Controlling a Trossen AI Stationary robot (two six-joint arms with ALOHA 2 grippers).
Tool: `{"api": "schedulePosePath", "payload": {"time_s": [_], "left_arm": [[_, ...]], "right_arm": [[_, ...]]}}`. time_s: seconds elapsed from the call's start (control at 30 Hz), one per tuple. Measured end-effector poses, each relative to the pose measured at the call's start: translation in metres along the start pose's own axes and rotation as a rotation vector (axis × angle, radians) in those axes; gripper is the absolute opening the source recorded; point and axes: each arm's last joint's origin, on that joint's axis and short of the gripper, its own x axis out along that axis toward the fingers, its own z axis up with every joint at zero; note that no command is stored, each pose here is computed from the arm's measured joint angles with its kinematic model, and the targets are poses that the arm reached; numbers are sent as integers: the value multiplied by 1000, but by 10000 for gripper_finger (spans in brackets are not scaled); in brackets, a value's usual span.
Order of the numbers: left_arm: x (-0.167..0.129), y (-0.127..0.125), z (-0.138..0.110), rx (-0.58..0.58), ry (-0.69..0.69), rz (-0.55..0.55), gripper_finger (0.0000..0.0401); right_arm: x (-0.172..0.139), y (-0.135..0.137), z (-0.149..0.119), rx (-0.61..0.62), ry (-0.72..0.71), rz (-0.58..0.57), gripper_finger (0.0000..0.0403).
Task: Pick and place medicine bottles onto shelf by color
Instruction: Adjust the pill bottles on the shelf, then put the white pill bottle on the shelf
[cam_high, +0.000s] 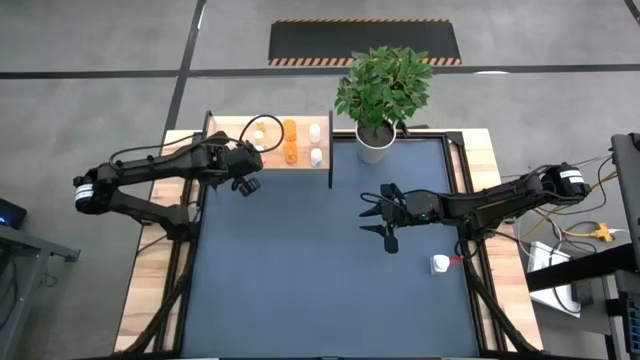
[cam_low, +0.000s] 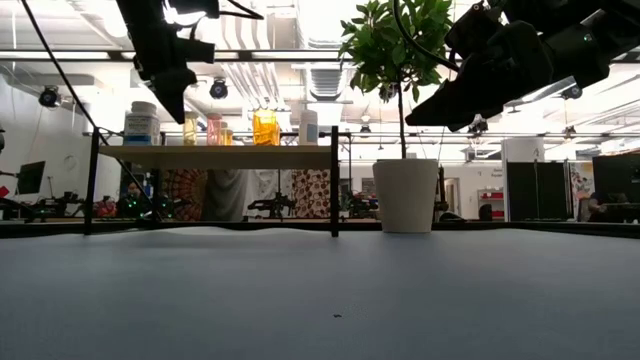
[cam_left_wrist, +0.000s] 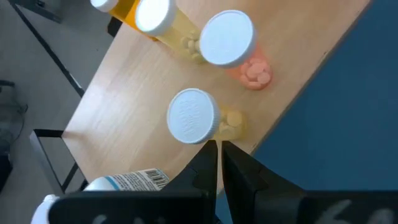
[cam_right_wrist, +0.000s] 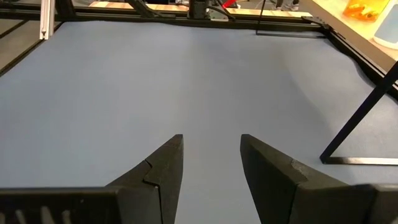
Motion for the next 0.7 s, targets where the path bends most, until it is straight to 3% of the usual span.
{"api": "schedulePosePath", "payload": {"time_s": [0.4,0.7], "left_arm": [[-2,0,1,-26,-8,-2,5],[-39,-12,14,-91,-165,-174,5]], "right_arm": [[0,0,0,0,0,0,150],[0,0,0,0,0,0,150]]}}
